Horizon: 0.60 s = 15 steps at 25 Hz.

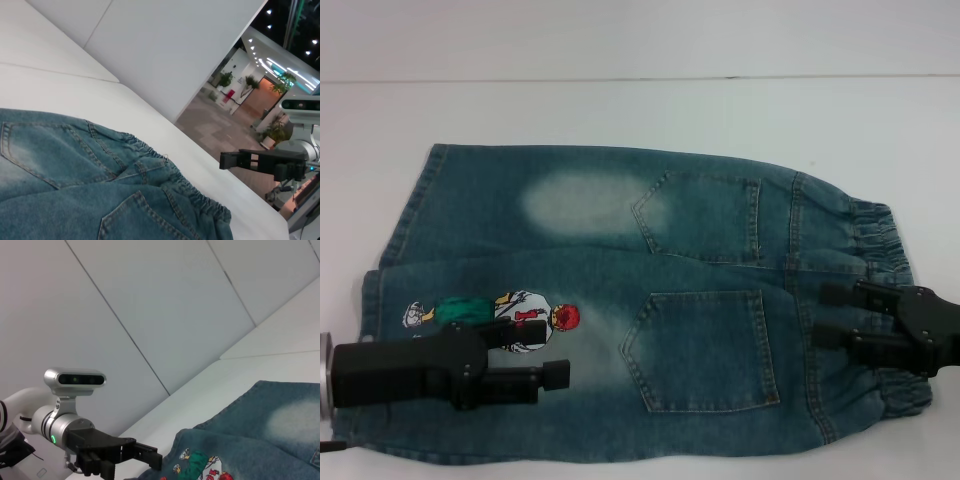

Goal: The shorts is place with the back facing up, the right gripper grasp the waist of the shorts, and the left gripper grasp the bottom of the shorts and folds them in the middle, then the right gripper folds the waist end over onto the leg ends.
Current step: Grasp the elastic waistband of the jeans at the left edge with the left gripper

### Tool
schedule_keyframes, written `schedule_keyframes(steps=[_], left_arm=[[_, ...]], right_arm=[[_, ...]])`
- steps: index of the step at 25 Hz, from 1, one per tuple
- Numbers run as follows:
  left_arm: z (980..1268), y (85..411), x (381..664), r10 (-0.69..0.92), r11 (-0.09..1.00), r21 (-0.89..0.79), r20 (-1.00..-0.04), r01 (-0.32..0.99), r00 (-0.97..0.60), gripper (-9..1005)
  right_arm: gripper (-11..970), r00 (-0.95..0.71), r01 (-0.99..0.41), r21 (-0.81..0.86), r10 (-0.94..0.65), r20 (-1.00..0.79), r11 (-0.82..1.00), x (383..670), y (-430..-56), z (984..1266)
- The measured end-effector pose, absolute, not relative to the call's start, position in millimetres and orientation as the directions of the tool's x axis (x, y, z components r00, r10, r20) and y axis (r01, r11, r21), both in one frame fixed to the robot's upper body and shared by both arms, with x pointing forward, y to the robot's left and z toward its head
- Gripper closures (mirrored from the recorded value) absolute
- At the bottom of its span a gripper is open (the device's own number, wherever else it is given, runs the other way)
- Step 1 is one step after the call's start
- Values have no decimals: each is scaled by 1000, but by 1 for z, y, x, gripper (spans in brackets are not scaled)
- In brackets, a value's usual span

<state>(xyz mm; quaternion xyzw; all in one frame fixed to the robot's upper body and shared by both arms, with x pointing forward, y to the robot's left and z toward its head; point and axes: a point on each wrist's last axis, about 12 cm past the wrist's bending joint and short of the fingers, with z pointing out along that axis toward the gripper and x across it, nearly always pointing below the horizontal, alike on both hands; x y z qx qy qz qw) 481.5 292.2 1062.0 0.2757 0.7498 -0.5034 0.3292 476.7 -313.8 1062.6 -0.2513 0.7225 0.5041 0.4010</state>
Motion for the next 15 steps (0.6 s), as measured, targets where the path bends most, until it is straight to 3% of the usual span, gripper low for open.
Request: schedule_keyframes(steps=[15], left_arm=[[1062,291,480,93,329,-581,-765,745,-638,92]], right_arm=[[78,-556,-766,532,42,-830,360,474,-314,1062]])
